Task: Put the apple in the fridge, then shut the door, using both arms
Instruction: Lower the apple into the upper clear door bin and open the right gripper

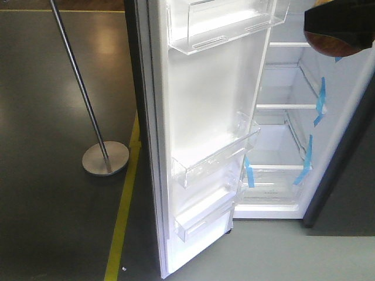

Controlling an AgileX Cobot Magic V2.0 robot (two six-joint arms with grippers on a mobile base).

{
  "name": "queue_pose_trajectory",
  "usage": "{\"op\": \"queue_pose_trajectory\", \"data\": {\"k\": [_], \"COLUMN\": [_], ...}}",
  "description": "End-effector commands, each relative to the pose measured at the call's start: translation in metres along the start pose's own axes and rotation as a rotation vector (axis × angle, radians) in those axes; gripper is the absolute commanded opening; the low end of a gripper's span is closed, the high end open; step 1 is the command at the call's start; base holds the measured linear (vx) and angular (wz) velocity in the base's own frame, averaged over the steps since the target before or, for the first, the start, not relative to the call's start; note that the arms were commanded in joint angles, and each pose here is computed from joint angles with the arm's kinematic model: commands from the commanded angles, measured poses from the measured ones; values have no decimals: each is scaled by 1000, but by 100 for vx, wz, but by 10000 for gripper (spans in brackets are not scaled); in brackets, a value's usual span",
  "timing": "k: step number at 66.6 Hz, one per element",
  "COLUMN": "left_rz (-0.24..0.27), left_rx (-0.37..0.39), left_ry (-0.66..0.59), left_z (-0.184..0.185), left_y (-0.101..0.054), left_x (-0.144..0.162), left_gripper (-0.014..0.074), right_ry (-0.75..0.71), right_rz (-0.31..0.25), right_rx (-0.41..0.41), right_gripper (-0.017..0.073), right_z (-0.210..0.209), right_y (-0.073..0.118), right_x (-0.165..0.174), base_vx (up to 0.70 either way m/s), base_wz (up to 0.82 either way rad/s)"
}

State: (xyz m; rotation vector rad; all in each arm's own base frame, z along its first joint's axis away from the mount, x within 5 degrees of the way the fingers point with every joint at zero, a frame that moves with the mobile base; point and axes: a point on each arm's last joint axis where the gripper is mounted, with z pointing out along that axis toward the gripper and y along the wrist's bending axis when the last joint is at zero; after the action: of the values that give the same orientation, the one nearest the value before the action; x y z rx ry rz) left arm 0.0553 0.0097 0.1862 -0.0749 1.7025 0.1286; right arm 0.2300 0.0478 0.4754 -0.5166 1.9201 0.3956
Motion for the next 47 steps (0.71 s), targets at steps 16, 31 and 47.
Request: {"op": "queue_pose_trajectory", "data": {"k": [16, 31, 47], "left_rz": [-9, -9, -9], "left_rx": [22, 22, 22], "left_ry": [-63, -63, -63], "left_z": [0, 0, 0], "left_y": [-2, -2, -2], "left_x": [-1, -1, -1], "left_gripper": [-8, -8, -8], "right_ry": [-121, -121, -121], "right_rz": [-11, -11, -11], "right_rx": [29, 29, 29], "right_gripper": [186, 186, 186], "right_z": [-15, -15, -15], "right_y": [4, 4, 4], "right_x": [-16, -16, -16], "base_vx": [13, 12, 10], "base_wz": [-3, -3, -1]}}
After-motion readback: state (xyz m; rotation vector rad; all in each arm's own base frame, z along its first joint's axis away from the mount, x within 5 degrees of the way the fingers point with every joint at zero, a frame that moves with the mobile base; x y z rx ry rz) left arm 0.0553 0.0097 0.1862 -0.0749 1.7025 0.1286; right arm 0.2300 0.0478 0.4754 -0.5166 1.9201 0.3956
